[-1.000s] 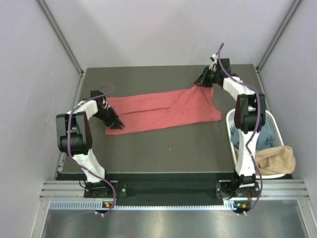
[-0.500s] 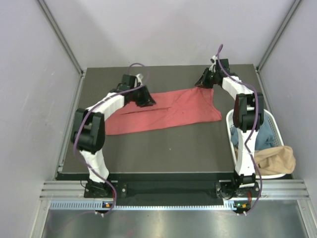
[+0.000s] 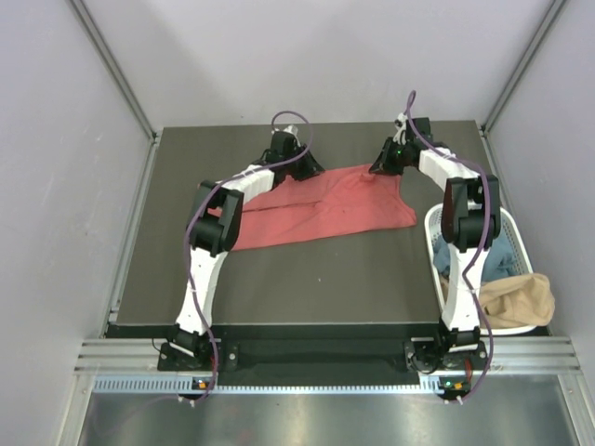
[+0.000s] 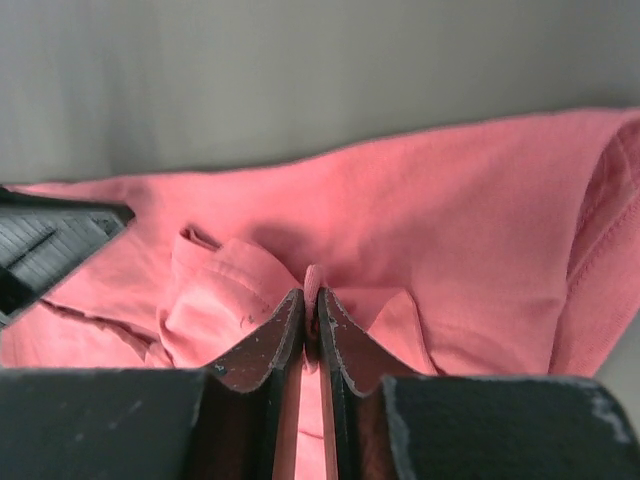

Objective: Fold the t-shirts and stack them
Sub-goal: Fold the tshirt

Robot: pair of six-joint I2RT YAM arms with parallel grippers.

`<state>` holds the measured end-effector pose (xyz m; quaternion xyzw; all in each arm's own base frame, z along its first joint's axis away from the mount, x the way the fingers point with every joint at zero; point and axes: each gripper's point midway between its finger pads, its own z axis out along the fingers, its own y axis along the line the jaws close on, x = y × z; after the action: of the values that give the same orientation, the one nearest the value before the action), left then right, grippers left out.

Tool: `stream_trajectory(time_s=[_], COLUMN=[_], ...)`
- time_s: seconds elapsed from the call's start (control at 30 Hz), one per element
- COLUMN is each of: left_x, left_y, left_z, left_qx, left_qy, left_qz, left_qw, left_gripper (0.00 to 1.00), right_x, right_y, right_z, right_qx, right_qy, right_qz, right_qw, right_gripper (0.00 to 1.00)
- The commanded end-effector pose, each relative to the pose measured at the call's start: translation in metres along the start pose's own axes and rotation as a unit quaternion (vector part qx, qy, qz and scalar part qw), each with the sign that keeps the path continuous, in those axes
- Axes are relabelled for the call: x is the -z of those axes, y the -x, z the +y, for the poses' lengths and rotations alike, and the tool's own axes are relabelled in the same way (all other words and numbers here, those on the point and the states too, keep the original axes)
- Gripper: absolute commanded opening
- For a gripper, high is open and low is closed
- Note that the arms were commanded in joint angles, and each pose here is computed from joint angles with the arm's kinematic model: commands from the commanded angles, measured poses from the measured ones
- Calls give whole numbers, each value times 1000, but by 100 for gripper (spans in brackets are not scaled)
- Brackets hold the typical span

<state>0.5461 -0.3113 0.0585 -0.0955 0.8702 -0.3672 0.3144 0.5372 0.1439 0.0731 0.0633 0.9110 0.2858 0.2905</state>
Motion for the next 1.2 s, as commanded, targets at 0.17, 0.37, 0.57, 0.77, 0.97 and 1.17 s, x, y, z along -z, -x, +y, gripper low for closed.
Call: stream_trajectory(time_s=[0.17, 0.37, 0.57, 0.77, 0.97, 1.17], left_x=[-29, -28, -20, -8, 0, -2], left_y=[9, -5, -9, -5, -2, -6], left_z=[-58, -56, -51, -50, -50, -45], left_qx=[4, -13, -56, -83, -106, -111], left_qy=[-56, -24, 20, 39, 54, 62], left_qz=[-42, -42, -50, -62, -65, -53], left_qw=[998, 999, 997, 994, 991, 991], left_gripper=[31, 31, 31, 32, 32, 33], right_x=[28, 28, 34, 36, 34, 31], right_y=[21, 18, 17, 14, 11, 10], right_z=[20, 17, 11, 8, 7, 4], right_qx=[27, 18, 15, 12, 10, 9], right_qy=[26, 33, 31, 32, 34, 34], right_qz=[-43, -43, -46, -45, -40, -38], right_qw=[998, 998, 998, 998, 999, 999], right_gripper=[11, 11, 11, 11, 11, 11])
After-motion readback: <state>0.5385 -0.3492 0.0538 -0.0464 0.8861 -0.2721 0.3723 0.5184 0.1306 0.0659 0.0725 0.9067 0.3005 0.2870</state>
